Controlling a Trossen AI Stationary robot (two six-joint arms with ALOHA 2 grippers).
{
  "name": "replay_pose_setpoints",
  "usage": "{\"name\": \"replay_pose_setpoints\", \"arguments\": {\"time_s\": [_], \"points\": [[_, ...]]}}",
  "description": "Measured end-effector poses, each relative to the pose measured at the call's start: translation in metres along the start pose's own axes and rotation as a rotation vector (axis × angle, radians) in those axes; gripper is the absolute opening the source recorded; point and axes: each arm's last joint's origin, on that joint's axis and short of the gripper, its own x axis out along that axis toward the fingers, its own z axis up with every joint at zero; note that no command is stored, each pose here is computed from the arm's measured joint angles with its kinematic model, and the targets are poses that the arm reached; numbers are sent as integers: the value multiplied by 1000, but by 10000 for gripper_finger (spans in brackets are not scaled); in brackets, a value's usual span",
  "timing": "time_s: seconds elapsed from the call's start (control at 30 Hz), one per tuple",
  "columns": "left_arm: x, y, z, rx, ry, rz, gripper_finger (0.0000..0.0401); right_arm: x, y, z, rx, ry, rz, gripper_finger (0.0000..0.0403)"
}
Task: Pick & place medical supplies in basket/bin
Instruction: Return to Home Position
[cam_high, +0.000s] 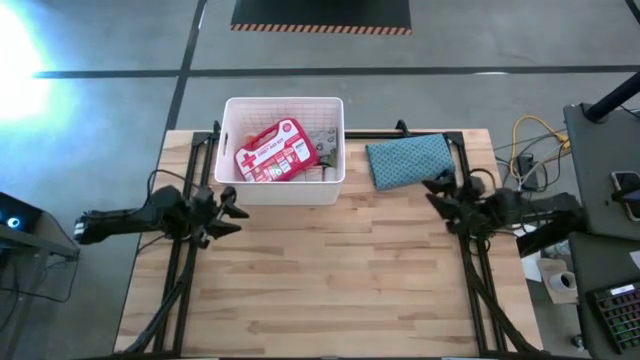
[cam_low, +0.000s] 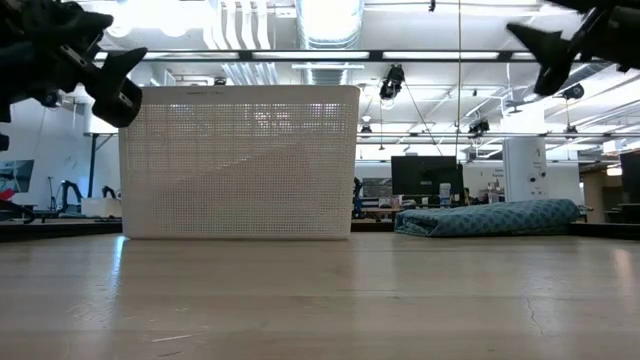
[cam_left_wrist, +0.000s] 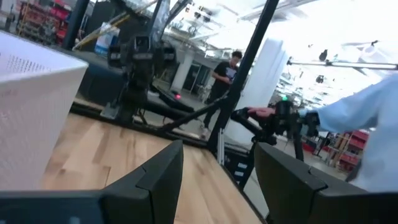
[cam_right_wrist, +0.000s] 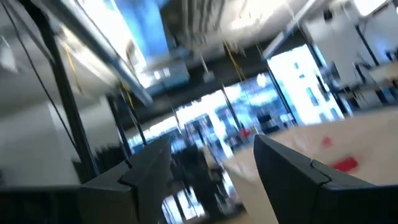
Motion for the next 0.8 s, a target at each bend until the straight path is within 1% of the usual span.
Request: {"name": "replay_pose_setpoints", "arguments": {"time_s": [0.17,0.27,0.33,0.4,0.8], "points": [[-1,-1,1,4,-10,-5,179,-7,3,15,44,-135,45,219],[-2,-2,1,8,-20,-10,179,-8,4,21,64,-185,61,219],[-3,0,-1,-1,1,4,179,-8,4,20,64,-185,62,219],[-3,3,-8,-25,65,35,179,-8,4,19,60,-173,57,219],[-3,2,-9,-32,79,45,179,-8,3,18,57,-165,55,219]]}}
